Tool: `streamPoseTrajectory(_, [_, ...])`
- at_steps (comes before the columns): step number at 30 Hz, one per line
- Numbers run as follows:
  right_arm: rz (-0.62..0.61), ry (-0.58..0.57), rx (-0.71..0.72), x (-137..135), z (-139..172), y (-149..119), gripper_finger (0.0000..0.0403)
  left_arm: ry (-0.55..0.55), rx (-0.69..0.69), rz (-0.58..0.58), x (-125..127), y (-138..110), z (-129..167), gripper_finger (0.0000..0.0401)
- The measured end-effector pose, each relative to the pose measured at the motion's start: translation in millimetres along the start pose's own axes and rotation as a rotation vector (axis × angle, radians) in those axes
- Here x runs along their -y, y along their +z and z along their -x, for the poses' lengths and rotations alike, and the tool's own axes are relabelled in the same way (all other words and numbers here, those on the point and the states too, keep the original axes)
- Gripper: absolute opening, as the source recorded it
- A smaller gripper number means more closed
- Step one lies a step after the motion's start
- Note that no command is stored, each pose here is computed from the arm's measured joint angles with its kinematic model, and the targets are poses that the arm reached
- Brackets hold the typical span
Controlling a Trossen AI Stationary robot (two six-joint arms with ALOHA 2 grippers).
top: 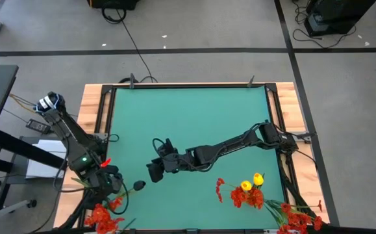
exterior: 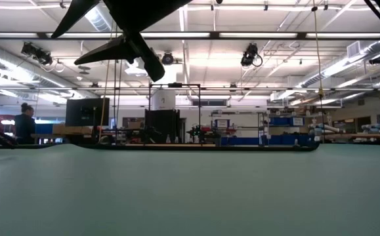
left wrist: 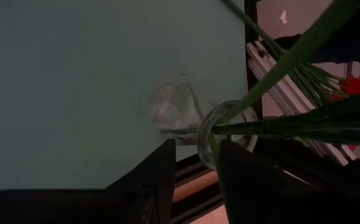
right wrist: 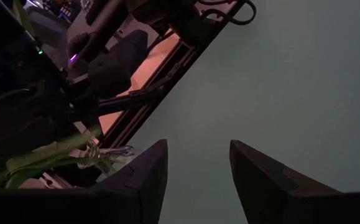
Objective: Sort flowers into vase by color
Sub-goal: Adjust the transparent flower vase
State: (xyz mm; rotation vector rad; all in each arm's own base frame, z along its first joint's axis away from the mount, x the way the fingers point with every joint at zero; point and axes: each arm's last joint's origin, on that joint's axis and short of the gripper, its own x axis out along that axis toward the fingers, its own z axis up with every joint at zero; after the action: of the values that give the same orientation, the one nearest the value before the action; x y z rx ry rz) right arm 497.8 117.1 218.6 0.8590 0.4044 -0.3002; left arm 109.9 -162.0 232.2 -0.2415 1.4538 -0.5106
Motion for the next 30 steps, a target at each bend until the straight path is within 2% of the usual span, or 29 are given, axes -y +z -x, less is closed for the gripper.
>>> streamPoseTrajectory(23, [0.007, -0.002, 0.002, 1, 0, 1, 0.0181, 0.025, 0.013, -0.015, 1, 4, -7, 0.0133])
streamPoseTrajectory(30, [0.000, 0.004, -0.007, 0, 0, 1, 0.0181, 0.040, -0.004, -0.013, 1, 5, -12, 0.0147])
